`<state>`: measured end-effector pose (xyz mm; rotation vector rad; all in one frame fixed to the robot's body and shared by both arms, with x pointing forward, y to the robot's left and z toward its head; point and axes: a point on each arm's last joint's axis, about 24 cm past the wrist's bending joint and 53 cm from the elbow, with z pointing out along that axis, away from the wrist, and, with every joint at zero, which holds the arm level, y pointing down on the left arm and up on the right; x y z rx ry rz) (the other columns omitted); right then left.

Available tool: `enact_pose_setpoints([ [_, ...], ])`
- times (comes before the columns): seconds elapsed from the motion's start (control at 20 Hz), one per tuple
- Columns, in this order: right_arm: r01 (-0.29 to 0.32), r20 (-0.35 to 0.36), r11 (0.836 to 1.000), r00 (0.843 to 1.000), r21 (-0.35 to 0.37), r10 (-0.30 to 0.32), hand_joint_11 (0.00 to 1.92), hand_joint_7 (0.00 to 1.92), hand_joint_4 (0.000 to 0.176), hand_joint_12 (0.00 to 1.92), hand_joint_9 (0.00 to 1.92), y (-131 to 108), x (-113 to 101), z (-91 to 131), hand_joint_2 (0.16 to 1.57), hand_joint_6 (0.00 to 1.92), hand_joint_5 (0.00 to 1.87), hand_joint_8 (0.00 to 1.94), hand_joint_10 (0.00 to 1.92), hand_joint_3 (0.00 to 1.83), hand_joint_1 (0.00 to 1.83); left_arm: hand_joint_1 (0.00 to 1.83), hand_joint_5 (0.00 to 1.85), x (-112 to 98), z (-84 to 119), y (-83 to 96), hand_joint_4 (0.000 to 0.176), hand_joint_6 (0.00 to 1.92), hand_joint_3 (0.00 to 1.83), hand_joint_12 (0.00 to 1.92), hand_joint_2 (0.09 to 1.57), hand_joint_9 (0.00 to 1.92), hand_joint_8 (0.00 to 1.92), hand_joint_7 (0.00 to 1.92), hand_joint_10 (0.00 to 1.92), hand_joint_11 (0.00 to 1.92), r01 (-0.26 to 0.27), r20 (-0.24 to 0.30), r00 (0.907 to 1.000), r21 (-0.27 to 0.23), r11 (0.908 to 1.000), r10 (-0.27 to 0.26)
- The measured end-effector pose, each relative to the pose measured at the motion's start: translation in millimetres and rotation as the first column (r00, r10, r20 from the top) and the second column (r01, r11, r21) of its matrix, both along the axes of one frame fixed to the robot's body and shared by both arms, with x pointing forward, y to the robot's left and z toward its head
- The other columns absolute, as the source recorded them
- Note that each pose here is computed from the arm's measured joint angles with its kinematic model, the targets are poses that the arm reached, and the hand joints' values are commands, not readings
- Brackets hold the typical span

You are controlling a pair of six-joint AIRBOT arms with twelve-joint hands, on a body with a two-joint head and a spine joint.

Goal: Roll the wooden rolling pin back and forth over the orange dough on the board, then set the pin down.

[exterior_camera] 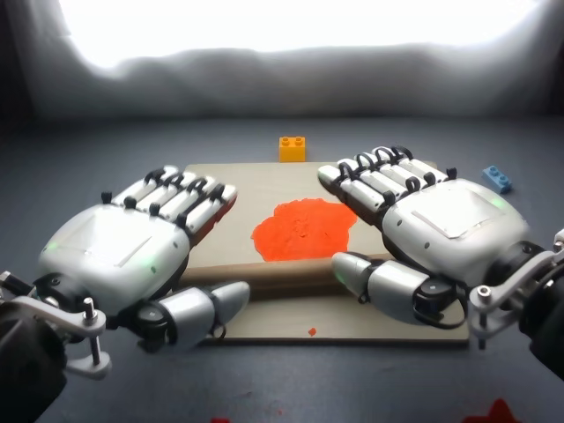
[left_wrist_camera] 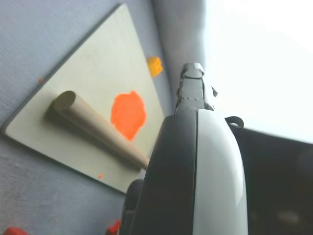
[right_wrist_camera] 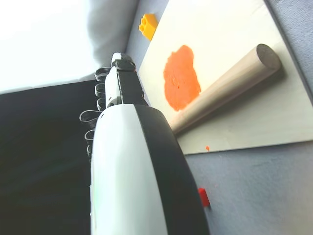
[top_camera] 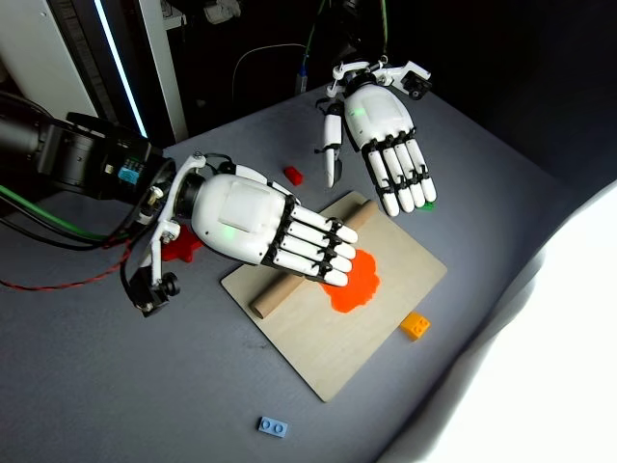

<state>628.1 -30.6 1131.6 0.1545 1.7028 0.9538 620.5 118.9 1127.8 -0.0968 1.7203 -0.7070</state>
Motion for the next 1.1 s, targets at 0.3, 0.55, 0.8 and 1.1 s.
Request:
enact_pose_setpoints([
  [0.3, 0.000, -0.005, 1.000, 1.000, -0.003, 0.000, 0.00, 0.00, 0.000, 0.00, 0.00, 12.8, 8.7, -13.3, 1.47, 0.00, 0.00, 0.00, 0.00, 0.02, 0.00, 0.00, 0.00, -6.5, 10.4, -1.4, 0.000, 0.00, 0.04, 0.00, 1.38, 0.00, 0.00, 0.00, 0.00, 0.00, -0.045, 0.081, 0.9959, 0.078, 0.9959, 0.039],
  [0.55, 0.025, -0.005, 1.000, 1.000, -0.014, -0.025, 0.00, 0.00, 0.000, 0.00, 0.00, 13.7, 20.3, -28.0, 1.48, 0.00, 0.00, 0.00, 0.00, 0.03, 0.00, 0.00, 0.00, -0.5, -8.0, 1.3, 0.000, 0.00, 0.04, 0.00, 1.38, 0.00, 0.00, 0.00, 0.00, 0.00, -0.114, 0.054, 0.9919, -0.005, 0.9934, 0.114],
  [0.8, 0.055, -0.031, 0.998, 0.998, -0.014, -0.055, 0.00, 0.01, 0.000, 0.00, 0.00, 11.0, 27.2, -42.1, 1.49, 0.01, 0.02, 0.00, 0.00, 0.03, 0.00, 0.00, 0.00, 3.6, -13.3, -9.2, 0.000, 0.00, 0.04, 0.00, 1.39, 0.00, 0.00, 0.00, 0.00, 0.00, -0.102, 0.062, 0.9927, -0.025, 0.9945, 0.103],
  [1.1, 0.057, -0.018, 0.998, 0.998, -0.017, -0.057, 0.00, 0.02, 0.000, 0.00, 0.00, 17.0, 26.3, -46.9, 1.47, 0.01, 0.03, 0.01, 0.00, 0.02, 0.00, 0.00, 0.00, 5.3, -25.8, -7.0, 0.000, 0.00, 0.03, 0.00, 1.38, 0.00, 0.00, 0.00, 0.00, 0.00, -0.115, 0.056, 0.9917, -0.023, 0.9931, 0.116],
])
